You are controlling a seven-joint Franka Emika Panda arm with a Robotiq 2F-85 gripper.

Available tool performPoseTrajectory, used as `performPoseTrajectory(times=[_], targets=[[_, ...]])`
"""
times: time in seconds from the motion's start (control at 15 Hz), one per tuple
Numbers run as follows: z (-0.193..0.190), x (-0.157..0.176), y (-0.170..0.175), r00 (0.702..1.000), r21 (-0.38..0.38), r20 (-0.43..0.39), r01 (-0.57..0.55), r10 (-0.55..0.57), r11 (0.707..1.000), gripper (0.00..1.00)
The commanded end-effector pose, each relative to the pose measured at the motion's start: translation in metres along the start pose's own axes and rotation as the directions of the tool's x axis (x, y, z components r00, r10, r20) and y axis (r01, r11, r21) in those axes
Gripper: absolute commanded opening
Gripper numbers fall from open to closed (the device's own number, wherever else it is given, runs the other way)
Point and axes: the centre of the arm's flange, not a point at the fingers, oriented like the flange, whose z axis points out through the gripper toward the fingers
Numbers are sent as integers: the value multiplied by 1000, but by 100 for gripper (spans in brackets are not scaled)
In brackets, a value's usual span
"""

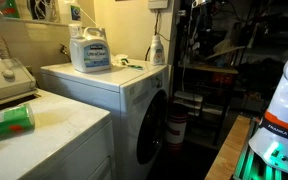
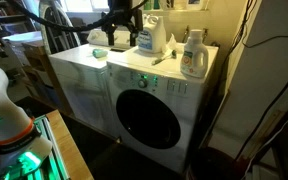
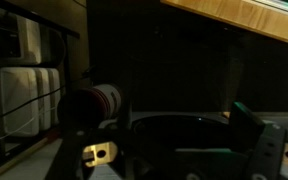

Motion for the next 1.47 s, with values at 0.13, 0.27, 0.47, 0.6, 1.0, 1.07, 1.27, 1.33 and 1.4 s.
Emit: performPoseTrajectory(times=[0.13,0.27,0.47,0.6,1.0,1.07,1.27,1.33,1.4], targets=[[0,0,0,1000,0,0,-1,1,1000,100],[0,0,0,1000,0,0,-1,1,1000,100],[0,0,0,1000,0,0,-1,1,1000,100],[6,17,4,999,5,-35,38,-37,999,100],[43,97,-29,981,114,-142,148,-131,982,100],[53,108,-37,975,138,-160,174,-151,975,100],[91,135,-54,976,190,-154,185,-157,964,73],[104,142,-58,978,190,-145,175,-149,966,66],[117,148,-62,979,206,-139,178,-151,962,59]])
